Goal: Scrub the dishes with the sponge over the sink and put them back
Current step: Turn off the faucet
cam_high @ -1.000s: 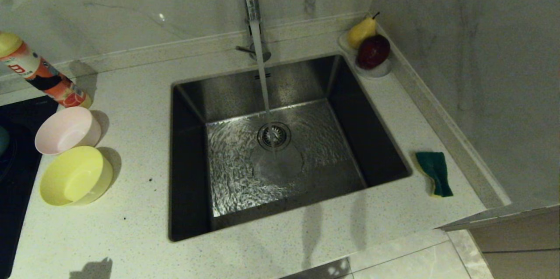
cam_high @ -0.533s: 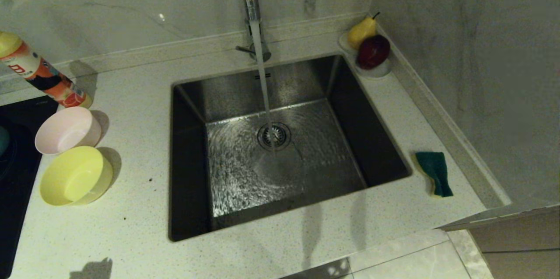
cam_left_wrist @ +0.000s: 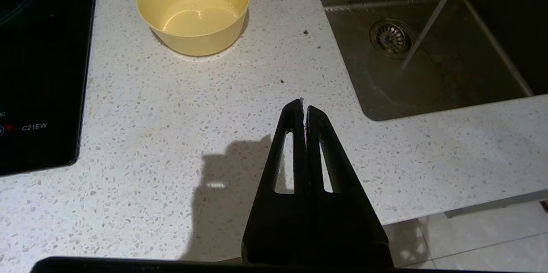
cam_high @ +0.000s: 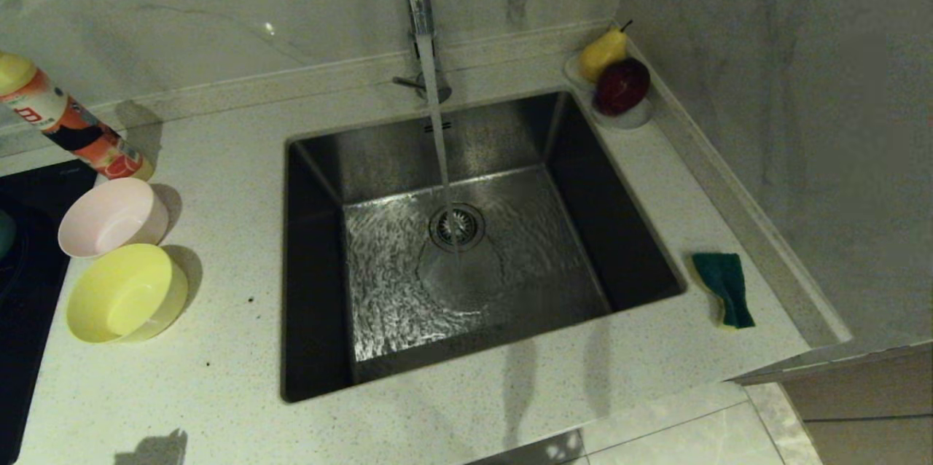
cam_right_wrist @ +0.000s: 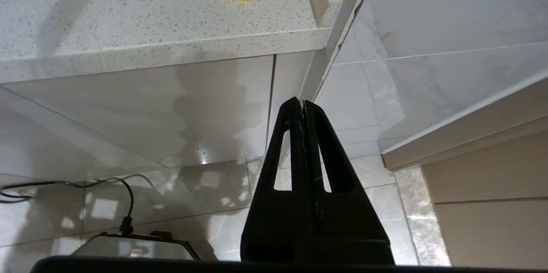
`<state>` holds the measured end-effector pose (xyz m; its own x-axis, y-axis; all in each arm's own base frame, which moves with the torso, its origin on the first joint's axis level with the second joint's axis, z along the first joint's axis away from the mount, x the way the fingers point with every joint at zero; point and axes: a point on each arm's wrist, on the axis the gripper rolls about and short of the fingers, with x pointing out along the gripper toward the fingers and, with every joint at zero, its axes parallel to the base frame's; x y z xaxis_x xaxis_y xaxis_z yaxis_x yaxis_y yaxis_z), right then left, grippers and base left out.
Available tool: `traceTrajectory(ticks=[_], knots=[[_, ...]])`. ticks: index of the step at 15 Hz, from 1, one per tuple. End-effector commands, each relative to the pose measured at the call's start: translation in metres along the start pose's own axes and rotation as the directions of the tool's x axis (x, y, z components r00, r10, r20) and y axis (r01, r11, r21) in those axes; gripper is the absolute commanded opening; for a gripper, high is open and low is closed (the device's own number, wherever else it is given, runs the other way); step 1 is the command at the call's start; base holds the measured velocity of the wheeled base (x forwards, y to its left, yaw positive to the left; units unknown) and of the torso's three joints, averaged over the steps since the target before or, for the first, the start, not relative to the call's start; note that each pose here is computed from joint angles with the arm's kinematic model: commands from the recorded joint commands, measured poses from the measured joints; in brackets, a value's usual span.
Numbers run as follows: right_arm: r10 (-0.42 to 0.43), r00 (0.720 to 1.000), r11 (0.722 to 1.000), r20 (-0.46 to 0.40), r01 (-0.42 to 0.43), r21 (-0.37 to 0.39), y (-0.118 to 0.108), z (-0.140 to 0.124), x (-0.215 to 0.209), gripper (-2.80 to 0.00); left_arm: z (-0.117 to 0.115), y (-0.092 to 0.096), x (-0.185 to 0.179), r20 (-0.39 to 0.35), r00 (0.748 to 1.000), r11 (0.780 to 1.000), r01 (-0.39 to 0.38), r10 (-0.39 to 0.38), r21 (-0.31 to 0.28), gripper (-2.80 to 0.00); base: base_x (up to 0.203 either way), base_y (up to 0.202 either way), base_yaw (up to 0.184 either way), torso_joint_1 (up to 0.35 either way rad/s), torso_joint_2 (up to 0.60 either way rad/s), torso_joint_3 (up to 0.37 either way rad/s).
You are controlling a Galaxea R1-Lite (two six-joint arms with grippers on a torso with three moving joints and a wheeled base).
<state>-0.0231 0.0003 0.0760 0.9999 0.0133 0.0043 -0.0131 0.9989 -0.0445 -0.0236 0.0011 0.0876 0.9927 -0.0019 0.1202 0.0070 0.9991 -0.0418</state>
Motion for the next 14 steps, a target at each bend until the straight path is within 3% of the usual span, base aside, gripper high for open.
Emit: traceTrajectory(ticks=[1, 4, 7, 11, 14], knots=[[0.002, 1.000, 1.000, -0.001, -0.002, 0.002, 0.000, 0.000, 0.000, -2.80, -0.010, 0.000, 0.002, -0.029, 1.000, 1.000, -0.003, 0.003, 0.001, -2.80, 0.000, 0.000, 0.000, 0.000, 0.00, 0.000], [0.001, 1.000, 1.000, 0.000, -0.001, 0.001, 0.000, 0.000, 0.000, -2.80, 0.038, -0.002, -0.011, 0.126, 0.992, 0.999, 0.025, -0.022, -0.020, -2.80, 0.000, 0.000, 0.000, 0.000, 0.00, 0.000], [0.001, 1.000, 1.000, -0.001, -0.001, 0.002, 0.000, 0.000, 0.000, -2.80, 0.102, -0.005, -0.030, 0.189, 0.977, 0.994, 0.106, -0.100, -0.022, -2.80, 0.000, 0.000, 0.000, 0.000, 0.00, 0.000], [0.001, 1.000, 1.000, 0.000, -0.001, 0.001, 0.000, 0.000, 0.000, -2.80, 0.182, -0.011, 0.029, 0.029, 0.991, 0.984, 0.136, -0.134, -0.111, -2.80, 0.000, 0.000, 0.000, 0.000, 0.00, 0.000], [0.001, 1.000, 1.000, -0.001, -0.001, 0.002, 0.000, 0.000, 0.000, -2.80, 0.205, -0.015, 0.109, -0.133, 0.976, 0.966, 0.142, -0.173, -0.217, -2.80, 0.000, 0.000, 0.000, 0.000, 0.00, 0.000]])
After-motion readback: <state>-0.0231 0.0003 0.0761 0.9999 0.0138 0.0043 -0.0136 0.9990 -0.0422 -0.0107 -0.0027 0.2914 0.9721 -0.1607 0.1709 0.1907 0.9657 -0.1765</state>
